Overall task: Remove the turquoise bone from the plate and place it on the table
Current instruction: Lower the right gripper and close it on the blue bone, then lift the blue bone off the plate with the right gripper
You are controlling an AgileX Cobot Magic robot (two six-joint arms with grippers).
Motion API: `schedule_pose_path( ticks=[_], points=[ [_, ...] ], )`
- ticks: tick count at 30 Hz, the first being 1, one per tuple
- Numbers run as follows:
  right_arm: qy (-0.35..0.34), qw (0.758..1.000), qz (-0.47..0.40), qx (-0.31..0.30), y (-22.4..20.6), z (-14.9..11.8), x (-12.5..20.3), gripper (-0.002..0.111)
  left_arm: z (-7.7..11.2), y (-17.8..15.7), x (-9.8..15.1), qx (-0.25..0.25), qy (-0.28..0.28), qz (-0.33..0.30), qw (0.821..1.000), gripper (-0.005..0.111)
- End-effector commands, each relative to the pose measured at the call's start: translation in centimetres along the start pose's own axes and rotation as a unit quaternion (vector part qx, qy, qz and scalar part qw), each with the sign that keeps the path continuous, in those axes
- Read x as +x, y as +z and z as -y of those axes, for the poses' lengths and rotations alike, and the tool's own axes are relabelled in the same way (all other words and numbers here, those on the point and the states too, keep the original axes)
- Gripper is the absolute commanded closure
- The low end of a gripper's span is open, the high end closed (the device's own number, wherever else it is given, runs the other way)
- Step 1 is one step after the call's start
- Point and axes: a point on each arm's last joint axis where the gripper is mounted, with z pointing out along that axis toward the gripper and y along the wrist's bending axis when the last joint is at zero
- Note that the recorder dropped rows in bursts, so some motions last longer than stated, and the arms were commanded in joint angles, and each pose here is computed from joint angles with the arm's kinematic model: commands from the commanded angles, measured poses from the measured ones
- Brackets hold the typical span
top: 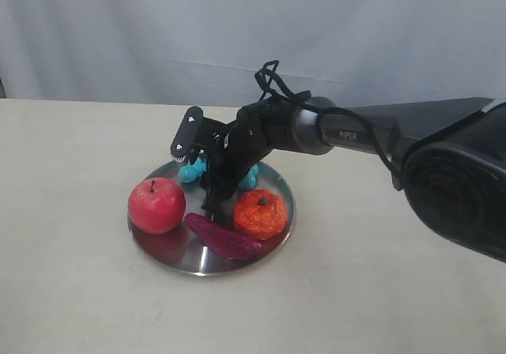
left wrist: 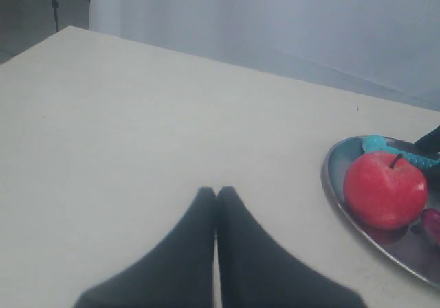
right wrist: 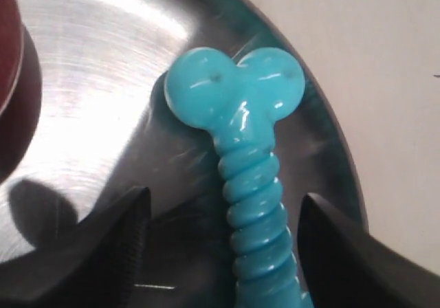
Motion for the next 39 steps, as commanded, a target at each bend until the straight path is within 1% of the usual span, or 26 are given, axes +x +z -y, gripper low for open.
schedule_pose_path(
  ticks=[1,8,10,13,17,19,20,25,30,37,39],
  points=[
    [0.008,1.0,0.003,0.003,0.2,0.2,0.1,0.049,0.0,0.0,0.0,0.003,0.0,0.002,1.0,0.107],
    [0.008,1.0,-0.001,-0.001,0.9,-0.1,0.5,0.049,0.0,0.0,0.0,0.003,0.0,0.002,1.0,0.107],
    [0.008,1.0,-0.002,-0.001,1.0,-0.2,0.6,0.055,0.0,0.0,0.0,0.003,0.0,0.002,1.0,0.107],
    [0.008,1.0,-0.002,-0.001,1.0,-0.2,0.6,0.071,0.0,0.0,0.0,0.003,0.0,0.002,1.0,0.107],
    [0.006,1.0,-0.001,0.001,1.0,-0.1,0.6,0.096,0.0,0.0,0.0,0.003,0.0,0.002,1.0,0.107],
    [0.006,1.0,0.001,0.002,1.0,-0.1,0.5,0.106,0.0,0.0,0.0,0.003,0.0,0.002,1.0,0.107],
    [0.007,1.0,0.001,0.003,1.0,-0.1,0.5,0.108,0.0,0.0,0.0,0.003,0.0,0.002,1.0,0.107],
    [0.007,1.0,0.003,0.004,0.9,0.0,0.4,0.109,0.0,0.0,0.0,0.003,0.0,0.002,1.0,0.107],
    [0.007,1.0,0.013,0.013,-0.1,0.5,-0.2,0.109,0.0,0.0,0.0,0.003,0.0,0.002,1.0,0.107],
    [0.006,0.999,0.034,0.031,-3.0,1.7,-1.7,0.109,0.0,0.0,0.0,0.003,0.0,0.002,1.0,0.107],
    [0.015,0.998,0.045,0.036,-4.7,2.3,-2.5,0.109,0.0,0.0,0.0,0.003,0.0,0.002,1.0,0.107]
  ],
)
